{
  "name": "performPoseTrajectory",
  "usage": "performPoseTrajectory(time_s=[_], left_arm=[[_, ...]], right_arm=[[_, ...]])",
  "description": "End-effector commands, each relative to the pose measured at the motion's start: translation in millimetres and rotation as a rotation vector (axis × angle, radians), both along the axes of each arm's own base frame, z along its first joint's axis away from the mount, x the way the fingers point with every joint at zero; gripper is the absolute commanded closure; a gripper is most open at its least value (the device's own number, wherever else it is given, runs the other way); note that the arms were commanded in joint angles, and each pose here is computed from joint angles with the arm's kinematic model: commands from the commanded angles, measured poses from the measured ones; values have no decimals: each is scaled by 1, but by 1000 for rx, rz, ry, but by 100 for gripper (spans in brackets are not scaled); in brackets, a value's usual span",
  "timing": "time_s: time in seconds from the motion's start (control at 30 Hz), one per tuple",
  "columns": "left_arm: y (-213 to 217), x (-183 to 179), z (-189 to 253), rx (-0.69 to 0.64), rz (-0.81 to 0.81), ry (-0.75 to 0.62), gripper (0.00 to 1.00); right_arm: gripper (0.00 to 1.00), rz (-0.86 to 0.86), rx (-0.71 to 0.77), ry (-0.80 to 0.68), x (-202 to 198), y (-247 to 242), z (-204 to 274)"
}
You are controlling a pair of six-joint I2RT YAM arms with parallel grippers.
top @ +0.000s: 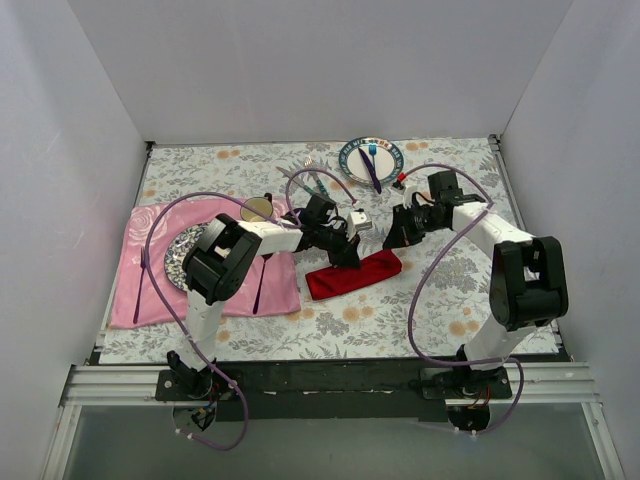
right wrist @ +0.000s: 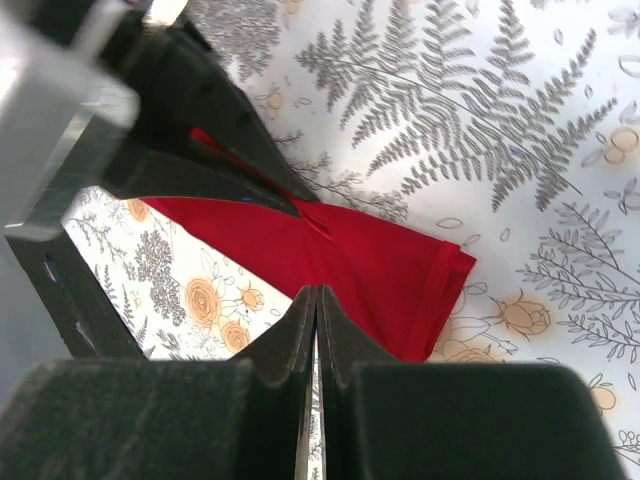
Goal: Fold the napkin into a case and place the utensils inside
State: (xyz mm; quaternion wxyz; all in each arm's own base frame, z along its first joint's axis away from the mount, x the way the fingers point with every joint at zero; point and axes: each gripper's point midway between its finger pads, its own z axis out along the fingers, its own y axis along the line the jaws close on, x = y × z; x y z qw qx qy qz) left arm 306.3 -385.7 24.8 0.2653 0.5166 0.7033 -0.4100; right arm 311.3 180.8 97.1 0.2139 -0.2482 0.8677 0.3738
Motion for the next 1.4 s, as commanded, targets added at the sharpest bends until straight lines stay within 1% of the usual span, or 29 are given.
performPoseTrajectory(time_s=[0.0,0.13,0.2,0.4,0.43,0.53,0.57,0.63,0.67,0.7,0.8,1.03,1.3,1.37], left_arm=[[25,-10,-44,143,19,62,100],[26,-9,-45,152,22,54,100],[27,-9,-46,158,26,55,100],[26,-6,-48,171,39,65,99],[26,-5,-47,171,41,65,98],[26,-4,-44,174,50,76,88],[29,-3,-41,171,59,93,82],[27,-2,-28,132,49,131,77],[33,-1,-26,138,57,160,75],[34,1,-20,130,55,165,70],[41,3,-13,135,49,184,64],[46,-14,-8,149,1,278,57],[33,-17,-7,110,7,401,54],[29,-15,-4,98,5,411,54]], right_arm=[[92,-58,7,96,8,-4,-21],[92,-63,-24,147,4,-9,-50],[93,-64,-47,186,-4,-13,-65],[94,-78,-133,230,-17,-26,-98],[94,-80,-145,223,-16,-28,-100],[94,-91,-189,214,-13,-34,-107],[94,-92,-195,224,-14,-35,-110],[94,-93,-206,229,-17,-36,-112],[94,-97,-210,223,-16,-37,-111],[94,-99,-215,228,-19,-39,-113],[94,-102,-229,220,-22,-42,-114],[94,-111,-221,218,-24,-41,-114],[94,-122,-223,217,-23,-41,-114],[94,-122,-223,217,-23,-41,-114]])
